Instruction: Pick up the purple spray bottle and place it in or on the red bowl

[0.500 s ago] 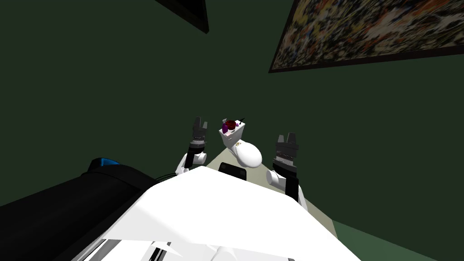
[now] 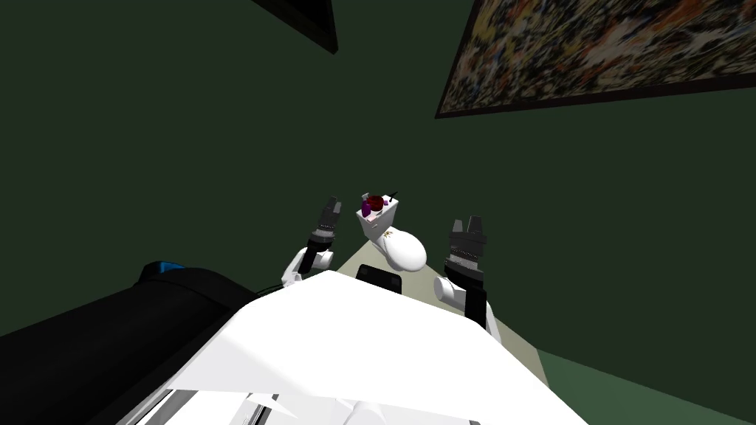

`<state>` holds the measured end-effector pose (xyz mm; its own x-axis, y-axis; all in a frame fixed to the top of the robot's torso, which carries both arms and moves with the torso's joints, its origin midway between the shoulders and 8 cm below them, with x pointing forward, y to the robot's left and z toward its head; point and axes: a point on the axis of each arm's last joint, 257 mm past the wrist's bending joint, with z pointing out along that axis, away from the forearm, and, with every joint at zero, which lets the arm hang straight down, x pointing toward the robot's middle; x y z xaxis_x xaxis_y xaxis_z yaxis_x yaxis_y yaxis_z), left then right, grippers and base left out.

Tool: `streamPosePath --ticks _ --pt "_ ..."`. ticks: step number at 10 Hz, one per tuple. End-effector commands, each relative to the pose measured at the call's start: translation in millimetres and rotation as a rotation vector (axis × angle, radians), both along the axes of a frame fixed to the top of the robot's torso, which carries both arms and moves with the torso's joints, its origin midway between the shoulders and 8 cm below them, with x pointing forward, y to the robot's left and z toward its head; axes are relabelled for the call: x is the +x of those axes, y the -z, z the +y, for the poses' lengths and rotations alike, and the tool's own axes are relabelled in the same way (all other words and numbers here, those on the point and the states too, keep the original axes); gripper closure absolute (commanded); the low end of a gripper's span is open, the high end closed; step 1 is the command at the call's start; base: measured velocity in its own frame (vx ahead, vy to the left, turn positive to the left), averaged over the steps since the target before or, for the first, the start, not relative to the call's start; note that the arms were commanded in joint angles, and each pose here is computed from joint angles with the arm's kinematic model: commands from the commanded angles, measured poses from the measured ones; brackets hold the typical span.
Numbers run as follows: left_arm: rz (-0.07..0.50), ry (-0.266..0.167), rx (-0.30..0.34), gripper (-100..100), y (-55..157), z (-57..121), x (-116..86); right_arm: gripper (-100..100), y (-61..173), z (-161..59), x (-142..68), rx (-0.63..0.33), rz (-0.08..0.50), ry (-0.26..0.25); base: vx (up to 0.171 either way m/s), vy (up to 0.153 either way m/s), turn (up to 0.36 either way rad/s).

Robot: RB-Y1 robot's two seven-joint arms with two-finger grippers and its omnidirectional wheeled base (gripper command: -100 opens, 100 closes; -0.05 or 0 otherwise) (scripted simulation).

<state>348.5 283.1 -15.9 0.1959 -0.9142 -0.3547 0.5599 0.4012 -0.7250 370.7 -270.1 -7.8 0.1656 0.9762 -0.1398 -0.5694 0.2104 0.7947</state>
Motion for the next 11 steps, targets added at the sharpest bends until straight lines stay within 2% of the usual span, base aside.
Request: streamPosePath --ticks 1,6,11 --pt "0.042 0.007 0.060 -100 15 -4.5 3 0 0 0 0 0.000 0.000 0.000 -0.019 0.028 -0.050" --pt "0.186 0.030 0.275 -100 71 -9.5 11 0 0 0 0 0.000 0.000 0.000 -0.019 0.031 -0.075" --pt "0.318 0.055 0.495 -100 128 -4.1 11 0 0 0 0 0.000 0.000 0.000 -0.019 0.002 -0.066"
